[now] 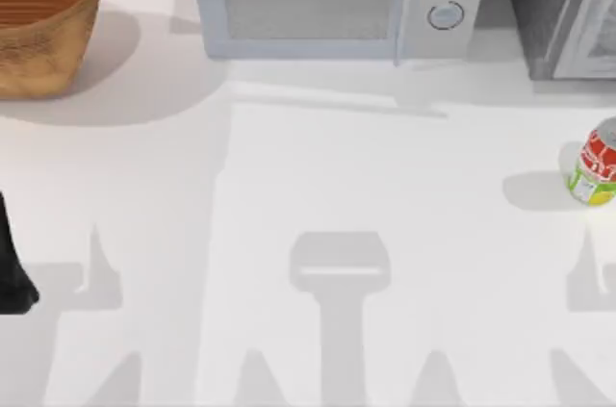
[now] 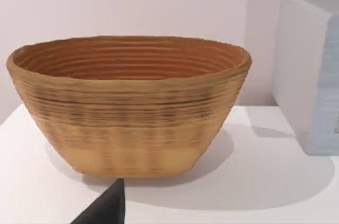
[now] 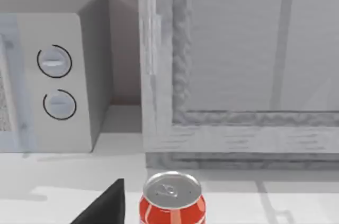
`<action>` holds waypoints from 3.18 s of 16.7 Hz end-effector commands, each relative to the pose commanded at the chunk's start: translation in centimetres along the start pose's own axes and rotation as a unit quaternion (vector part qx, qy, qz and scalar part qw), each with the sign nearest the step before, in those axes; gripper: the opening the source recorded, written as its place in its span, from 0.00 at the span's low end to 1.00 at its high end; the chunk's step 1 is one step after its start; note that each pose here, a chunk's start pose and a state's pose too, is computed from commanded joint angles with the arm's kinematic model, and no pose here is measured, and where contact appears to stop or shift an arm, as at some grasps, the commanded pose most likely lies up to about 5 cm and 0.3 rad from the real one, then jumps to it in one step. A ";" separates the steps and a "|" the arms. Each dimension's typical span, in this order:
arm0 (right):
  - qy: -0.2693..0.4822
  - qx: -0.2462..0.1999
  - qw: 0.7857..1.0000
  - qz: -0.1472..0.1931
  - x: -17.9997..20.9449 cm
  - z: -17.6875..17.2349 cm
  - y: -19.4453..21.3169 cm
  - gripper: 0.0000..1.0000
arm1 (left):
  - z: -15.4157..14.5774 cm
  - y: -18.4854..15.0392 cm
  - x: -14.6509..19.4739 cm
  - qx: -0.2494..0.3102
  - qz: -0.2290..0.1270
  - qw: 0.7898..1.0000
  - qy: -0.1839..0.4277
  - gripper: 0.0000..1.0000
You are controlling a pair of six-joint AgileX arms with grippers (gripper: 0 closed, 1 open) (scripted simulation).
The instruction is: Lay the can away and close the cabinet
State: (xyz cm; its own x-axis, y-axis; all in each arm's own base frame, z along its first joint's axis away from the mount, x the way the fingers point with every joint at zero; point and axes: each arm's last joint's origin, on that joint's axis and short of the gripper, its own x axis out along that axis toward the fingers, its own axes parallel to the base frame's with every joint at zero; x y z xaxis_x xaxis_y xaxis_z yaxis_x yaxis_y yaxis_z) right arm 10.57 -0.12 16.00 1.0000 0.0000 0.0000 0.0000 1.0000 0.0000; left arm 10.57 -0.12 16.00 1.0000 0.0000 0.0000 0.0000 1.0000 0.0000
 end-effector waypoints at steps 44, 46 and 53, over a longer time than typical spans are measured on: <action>0.096 0.000 0.995 -0.005 14.3 -12.0 3.2 1.00 | 0.0 0.0 0.0 0.000 0.000 1.000 0.000 1.00; 0.097 0.000 0.995 -0.005 15.0 -12.1 3.2 1.00 | 0.0 0.0 0.0 0.000 0.000 1.000 0.000 1.00; 0.097 0.000 0.995 -0.005 17.4 -12.4 3.1 1.00 | 0.0 0.0 0.0 0.000 0.000 1.000 0.000 1.00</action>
State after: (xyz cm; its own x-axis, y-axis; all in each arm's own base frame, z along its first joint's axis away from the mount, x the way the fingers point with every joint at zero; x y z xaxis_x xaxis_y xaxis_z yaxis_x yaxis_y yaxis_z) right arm 28.00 3.01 3.56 0.9811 -0.0096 -0.1930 0.0095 1.0000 -0.0017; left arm 10.57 -0.12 16.00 1.0000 0.0000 0.0000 0.0000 1.0000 0.0000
